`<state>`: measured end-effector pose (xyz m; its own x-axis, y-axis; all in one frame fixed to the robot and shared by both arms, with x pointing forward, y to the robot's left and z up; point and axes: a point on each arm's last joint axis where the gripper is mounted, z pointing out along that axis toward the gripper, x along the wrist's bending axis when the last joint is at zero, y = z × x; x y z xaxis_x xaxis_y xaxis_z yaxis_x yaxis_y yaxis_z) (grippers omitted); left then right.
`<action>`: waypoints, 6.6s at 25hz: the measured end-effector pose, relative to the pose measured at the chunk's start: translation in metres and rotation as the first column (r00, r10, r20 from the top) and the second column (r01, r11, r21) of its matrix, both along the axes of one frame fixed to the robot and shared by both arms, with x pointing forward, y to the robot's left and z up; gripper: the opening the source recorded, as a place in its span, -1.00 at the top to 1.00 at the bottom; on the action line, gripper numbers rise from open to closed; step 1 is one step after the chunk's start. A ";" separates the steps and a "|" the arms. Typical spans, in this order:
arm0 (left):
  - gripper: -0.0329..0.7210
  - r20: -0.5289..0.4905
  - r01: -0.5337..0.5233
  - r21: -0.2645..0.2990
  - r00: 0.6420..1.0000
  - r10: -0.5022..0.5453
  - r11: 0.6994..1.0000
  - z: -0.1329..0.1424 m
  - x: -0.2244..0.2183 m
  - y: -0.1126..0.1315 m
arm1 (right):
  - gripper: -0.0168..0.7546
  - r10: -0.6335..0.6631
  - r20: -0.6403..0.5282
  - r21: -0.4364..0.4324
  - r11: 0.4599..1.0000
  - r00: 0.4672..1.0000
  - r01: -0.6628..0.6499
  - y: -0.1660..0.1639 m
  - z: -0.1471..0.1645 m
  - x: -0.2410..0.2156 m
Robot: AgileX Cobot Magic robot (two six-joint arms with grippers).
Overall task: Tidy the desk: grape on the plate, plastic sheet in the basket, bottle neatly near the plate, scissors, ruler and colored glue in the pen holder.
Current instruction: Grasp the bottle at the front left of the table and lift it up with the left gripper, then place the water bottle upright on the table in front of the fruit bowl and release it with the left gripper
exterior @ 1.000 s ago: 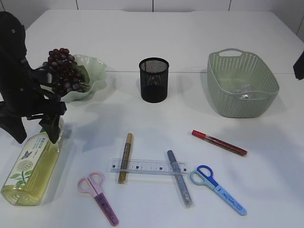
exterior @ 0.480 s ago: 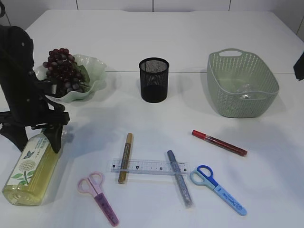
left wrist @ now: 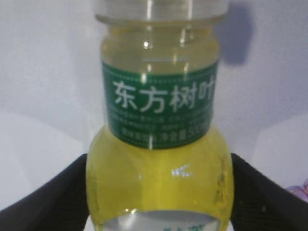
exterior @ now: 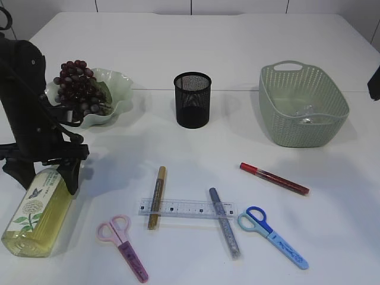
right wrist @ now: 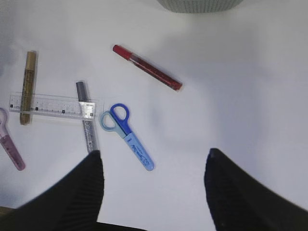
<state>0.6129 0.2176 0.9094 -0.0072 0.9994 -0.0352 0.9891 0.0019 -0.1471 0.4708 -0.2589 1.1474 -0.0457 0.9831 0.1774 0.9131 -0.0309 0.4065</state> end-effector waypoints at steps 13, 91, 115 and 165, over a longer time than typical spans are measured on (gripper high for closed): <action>-0.28 0.008 0.003 0.008 1.000 -0.003 1.000 -0.001 0.001 0.001 | -0.37 0.001 0.000 0.000 1.000 1.000 -0.001 0.000 0.000 0.000; -0.22 0.987 0.114 -0.150 -0.047 0.156 0.982 0.037 -0.078 0.049 | -0.37 0.012 0.023 -0.200 0.980 1.000 -0.008 -0.016 -0.001 0.002; -0.22 0.992 0.084 -0.128 0.017 0.127 0.988 0.004 -0.049 0.048 | -0.37 0.014 0.026 -0.230 0.973 1.000 -0.007 -0.019 -0.001 0.002; -0.64 0.974 0.109 -0.129 -0.174 0.146 0.986 0.051 -0.047 0.048 | -0.37 0.015 0.027 -0.233 0.972 1.000 -0.009 -0.019 -0.001 0.002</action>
